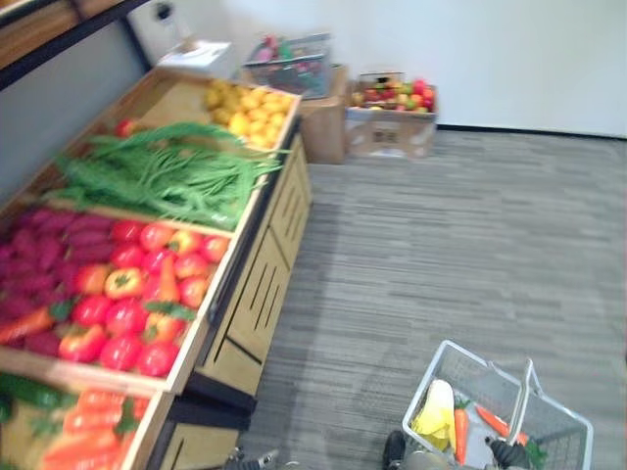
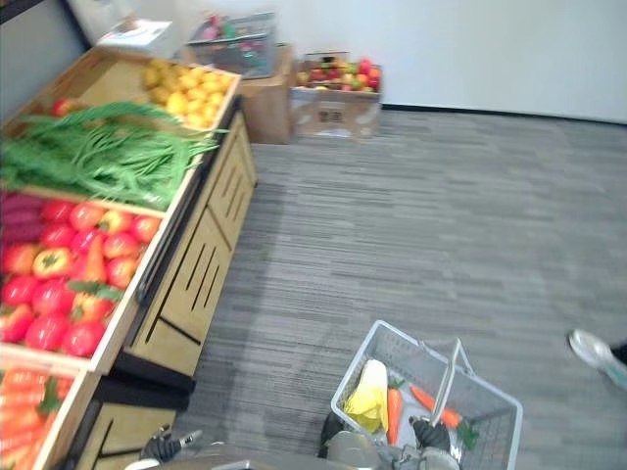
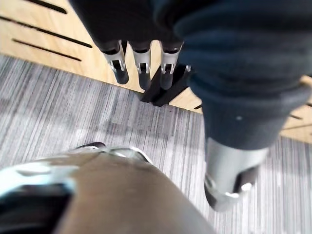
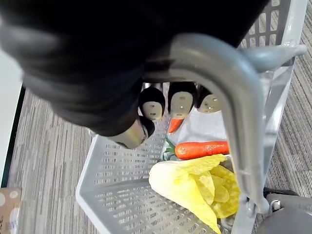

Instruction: Pick vegetable in the basket

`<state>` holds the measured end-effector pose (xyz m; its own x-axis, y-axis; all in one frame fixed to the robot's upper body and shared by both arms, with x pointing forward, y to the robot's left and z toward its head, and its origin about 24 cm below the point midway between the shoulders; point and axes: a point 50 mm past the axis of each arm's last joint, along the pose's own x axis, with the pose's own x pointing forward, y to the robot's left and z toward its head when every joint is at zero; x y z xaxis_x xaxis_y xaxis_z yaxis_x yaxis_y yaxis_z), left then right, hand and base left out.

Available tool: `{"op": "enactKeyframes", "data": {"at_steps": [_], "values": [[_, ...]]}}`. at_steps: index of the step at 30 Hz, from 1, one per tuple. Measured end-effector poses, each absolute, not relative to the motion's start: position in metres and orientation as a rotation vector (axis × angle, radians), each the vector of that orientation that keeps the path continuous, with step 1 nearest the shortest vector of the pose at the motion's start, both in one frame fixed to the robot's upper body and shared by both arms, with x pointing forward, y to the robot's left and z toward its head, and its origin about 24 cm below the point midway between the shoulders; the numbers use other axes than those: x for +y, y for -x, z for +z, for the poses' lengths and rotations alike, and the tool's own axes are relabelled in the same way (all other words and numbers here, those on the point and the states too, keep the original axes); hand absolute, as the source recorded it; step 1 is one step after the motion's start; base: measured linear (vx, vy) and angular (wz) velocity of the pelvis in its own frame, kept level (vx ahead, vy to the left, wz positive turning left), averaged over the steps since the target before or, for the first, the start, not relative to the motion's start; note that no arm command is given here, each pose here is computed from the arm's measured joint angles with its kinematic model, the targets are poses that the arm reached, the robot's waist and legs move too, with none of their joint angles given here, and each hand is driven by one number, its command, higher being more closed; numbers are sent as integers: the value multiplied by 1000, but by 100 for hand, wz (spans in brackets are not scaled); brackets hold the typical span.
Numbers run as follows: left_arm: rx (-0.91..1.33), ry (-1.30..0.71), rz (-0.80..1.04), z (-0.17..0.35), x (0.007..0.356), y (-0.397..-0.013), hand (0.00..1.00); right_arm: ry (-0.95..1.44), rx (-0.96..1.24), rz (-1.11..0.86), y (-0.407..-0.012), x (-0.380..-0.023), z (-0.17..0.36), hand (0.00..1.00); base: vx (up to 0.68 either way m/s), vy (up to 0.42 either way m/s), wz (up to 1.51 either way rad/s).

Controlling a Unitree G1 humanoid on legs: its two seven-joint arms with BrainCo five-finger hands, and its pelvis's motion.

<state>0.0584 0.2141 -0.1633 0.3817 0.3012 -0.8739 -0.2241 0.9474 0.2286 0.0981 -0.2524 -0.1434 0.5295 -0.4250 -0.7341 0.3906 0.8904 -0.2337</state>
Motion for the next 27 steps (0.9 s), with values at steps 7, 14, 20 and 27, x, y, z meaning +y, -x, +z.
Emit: {"op": "enactKeyframes", "data": {"at_steps": [7,14,20,27], "values": [[1123,-92,339,-163,214,-58,0,44,924,-471,-85,-246,-148,100,11,152,-84],[1096,-94,318,-162,208,-69,0,28,940,-509,-71,-241,-151,100,68,47,-8],[1091,-99,324,-163,209,-67,0,14,915,-475,-74,-230,-152,100,-24,-2,-21],[1133,-135,313,-164,213,-53,0,3,867,-484,-91,-232,-148,100,-3,-25,-47]]}}
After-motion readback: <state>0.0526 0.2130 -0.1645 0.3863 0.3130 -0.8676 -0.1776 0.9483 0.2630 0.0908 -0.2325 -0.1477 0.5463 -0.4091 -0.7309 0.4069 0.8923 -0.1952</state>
